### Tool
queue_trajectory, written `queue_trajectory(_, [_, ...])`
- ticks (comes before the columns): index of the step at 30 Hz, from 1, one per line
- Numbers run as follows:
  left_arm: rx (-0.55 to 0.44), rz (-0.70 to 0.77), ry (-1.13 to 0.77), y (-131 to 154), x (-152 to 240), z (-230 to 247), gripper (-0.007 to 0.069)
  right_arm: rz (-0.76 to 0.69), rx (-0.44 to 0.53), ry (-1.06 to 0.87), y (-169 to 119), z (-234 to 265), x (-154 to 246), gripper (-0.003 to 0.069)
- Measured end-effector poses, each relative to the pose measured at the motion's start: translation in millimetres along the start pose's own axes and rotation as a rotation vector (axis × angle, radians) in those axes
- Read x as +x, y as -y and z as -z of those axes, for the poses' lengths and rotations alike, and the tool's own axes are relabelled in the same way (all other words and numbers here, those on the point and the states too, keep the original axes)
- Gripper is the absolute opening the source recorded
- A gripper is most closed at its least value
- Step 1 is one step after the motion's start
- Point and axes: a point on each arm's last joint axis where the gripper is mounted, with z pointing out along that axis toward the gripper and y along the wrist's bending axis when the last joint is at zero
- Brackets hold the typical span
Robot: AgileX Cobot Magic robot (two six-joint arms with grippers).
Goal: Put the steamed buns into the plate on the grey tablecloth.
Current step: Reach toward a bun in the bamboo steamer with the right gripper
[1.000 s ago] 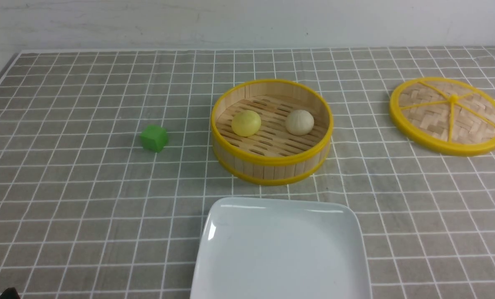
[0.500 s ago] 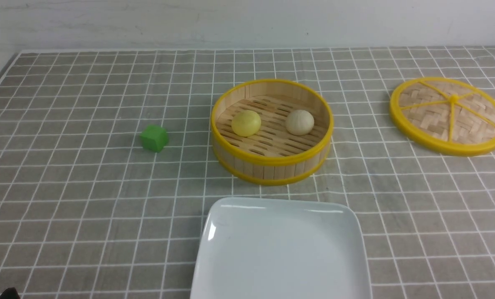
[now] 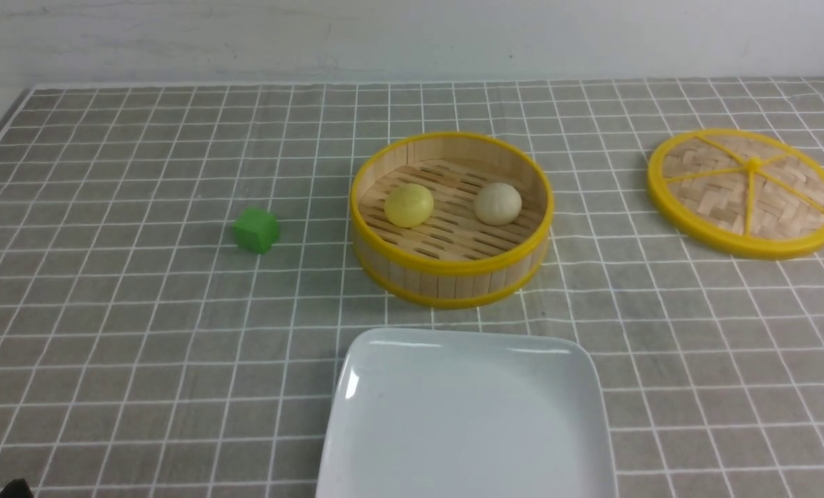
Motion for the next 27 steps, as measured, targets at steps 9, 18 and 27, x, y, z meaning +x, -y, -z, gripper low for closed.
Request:
queue_trajectory(9, [0.000, 0.000, -0.001, 0.0, 0.1, 0.0, 0.0239, 0.029, -0.179, -0.891, -11.1, -90.0, 13.2, 0.0004])
queue_trajectory(18, [0.000, 0.000, -0.001, 0.0, 0.1, 0.0, 0.0239, 0.160, -0.208, -0.993, -42.4, -174.5, -10.9, 0.0013])
queue_trajectory(27, [-0.026, -0.066, 0.004, -2.3, -0.4, 0.0, 0.0239, 0.341, -0.059, -1.011, -78.1, -257.9, -16.5, 0.0095])
